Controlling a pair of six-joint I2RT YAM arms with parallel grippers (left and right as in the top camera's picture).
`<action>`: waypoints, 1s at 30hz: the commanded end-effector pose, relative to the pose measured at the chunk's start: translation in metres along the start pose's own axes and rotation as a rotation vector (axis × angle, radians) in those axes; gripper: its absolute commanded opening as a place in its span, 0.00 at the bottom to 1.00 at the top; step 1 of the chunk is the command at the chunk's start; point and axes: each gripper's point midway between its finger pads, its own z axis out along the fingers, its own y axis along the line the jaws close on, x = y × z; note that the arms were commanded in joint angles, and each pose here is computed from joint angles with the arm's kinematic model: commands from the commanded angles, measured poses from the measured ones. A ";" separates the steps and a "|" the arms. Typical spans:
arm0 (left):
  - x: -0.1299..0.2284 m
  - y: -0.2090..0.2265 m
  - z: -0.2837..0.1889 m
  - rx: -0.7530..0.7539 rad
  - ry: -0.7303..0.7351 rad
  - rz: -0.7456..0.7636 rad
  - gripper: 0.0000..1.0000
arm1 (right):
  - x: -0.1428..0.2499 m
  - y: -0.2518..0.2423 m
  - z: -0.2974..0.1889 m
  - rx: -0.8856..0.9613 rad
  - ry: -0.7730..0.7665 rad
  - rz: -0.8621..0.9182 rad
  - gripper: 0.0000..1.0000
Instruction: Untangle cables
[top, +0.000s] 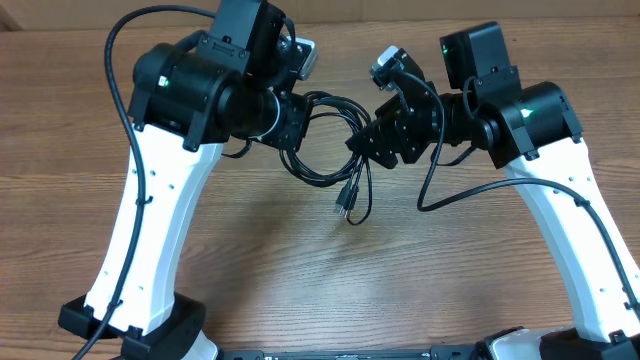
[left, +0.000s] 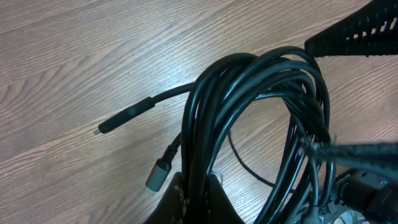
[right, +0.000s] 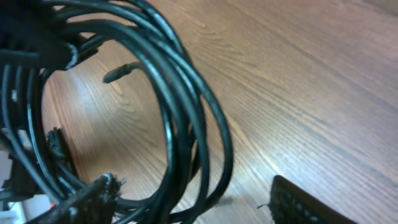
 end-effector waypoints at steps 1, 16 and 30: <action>-0.003 -0.010 -0.016 0.029 -0.051 0.030 0.04 | -0.006 -0.003 -0.003 0.021 -0.016 0.024 0.66; -0.015 -0.019 -0.043 0.059 -0.158 0.052 0.04 | -0.003 -0.006 0.009 -0.015 0.006 0.054 0.14; -0.005 0.002 -0.042 -0.056 -0.121 0.033 0.04 | 0.004 -0.058 -0.003 0.212 0.023 0.105 0.04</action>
